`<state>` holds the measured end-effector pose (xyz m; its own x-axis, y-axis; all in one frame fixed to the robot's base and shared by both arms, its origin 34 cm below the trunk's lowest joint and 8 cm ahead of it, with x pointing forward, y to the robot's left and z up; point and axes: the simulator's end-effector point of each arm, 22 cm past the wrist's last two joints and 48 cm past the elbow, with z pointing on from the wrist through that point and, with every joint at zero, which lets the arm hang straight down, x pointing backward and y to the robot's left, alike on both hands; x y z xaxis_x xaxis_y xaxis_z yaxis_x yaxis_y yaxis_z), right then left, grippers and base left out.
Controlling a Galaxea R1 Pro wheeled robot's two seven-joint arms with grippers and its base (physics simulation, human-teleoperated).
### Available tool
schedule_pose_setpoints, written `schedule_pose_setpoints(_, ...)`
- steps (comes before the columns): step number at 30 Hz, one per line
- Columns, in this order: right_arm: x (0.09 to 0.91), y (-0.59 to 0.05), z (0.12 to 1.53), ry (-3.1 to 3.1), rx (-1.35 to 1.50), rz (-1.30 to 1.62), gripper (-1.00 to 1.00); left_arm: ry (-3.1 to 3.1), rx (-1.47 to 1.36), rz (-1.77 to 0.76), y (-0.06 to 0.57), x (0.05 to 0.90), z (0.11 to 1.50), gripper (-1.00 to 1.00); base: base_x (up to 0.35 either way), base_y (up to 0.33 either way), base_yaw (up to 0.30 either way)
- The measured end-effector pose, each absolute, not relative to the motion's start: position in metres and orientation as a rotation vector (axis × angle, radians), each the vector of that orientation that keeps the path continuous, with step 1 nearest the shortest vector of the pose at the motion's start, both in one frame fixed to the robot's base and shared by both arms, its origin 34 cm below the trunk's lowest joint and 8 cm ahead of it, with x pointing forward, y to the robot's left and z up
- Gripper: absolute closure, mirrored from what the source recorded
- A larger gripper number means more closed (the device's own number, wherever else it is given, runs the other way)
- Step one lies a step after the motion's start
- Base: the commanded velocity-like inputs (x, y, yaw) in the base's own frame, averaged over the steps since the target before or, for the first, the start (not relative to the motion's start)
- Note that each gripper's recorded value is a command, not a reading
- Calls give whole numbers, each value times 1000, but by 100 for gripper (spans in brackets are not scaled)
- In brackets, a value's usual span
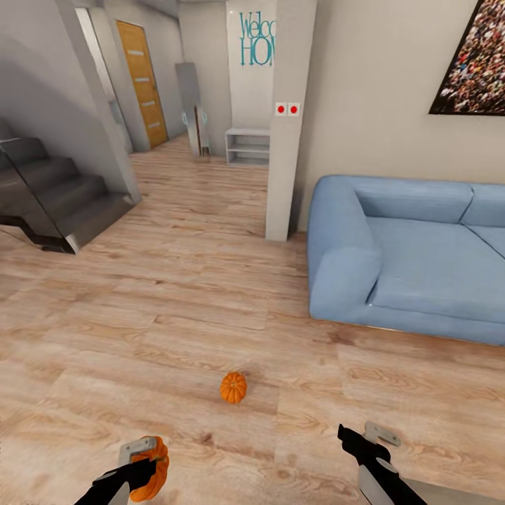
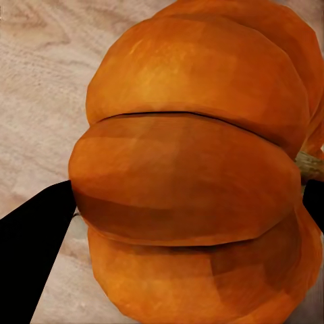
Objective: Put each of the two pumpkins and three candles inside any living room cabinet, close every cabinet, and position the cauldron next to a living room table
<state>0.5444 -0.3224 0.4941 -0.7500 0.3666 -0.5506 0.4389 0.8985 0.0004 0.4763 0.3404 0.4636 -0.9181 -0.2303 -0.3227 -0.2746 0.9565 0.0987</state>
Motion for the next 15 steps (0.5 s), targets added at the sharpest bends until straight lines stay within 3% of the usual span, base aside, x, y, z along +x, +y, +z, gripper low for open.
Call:
schedule_pose_setpoints(9,545,-322,494,2502,571,-175,-100,2797,-369,204,340,476,464,100,107,-37,88)
schedule_pose_setpoints(15,545,-322,494,2502,573,-175,-100,2797,-368,204,340,476,464,100,144,-144,133)
